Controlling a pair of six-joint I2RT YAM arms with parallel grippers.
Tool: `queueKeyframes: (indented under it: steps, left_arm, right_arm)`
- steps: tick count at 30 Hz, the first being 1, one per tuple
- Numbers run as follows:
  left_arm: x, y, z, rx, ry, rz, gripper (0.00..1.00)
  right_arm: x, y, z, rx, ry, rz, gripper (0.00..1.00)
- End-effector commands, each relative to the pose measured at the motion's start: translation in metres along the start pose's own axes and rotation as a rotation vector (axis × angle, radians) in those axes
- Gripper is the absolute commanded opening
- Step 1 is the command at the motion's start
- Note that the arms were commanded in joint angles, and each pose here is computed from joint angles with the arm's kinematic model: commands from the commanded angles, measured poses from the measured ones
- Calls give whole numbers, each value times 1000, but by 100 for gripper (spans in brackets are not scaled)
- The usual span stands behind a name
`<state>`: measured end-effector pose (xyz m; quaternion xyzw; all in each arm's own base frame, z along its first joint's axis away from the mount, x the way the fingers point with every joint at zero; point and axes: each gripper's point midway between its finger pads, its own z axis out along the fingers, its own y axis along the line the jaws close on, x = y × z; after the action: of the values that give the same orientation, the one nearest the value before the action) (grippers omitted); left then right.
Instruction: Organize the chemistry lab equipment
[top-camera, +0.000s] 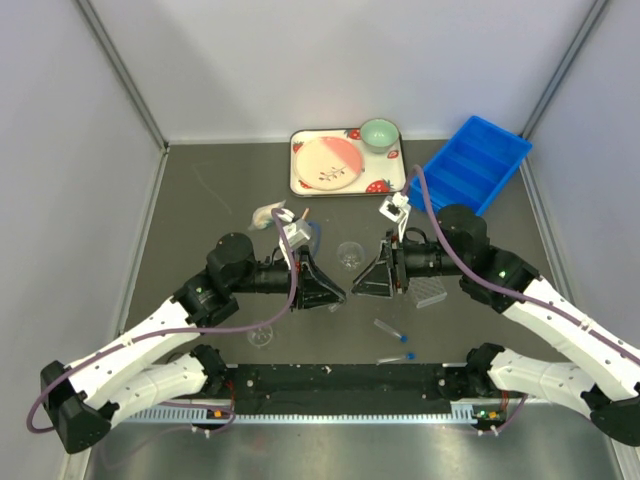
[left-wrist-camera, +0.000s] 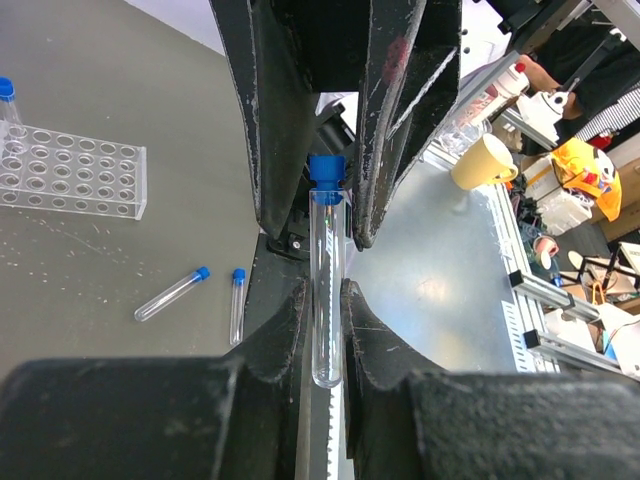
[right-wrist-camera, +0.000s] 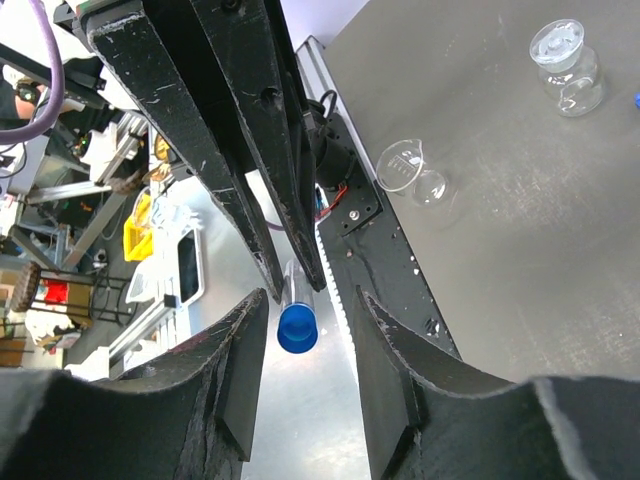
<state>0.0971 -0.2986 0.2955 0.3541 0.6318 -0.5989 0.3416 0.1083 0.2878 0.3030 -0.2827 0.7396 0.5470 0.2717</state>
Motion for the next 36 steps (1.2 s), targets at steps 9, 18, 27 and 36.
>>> queueKeyframes:
  steps: [9,18,27,36]
  left_arm:
    - [-6,-2,1,34,-26,32,0]
    - [-3,1,0,28,-27,27,0]
    - [-8,3,-3,23,-35,32,0]
    - [-9,7,-3,12,-34,27,0]
  right_arm:
    - [-19,18,0,-42,-61,-58,35]
    - [-22,18,4,-48,-58,-57,25]
    - [-16,18,6,-51,-41,-51,24]
    - [-15,18,6,-49,-41,-51,6]
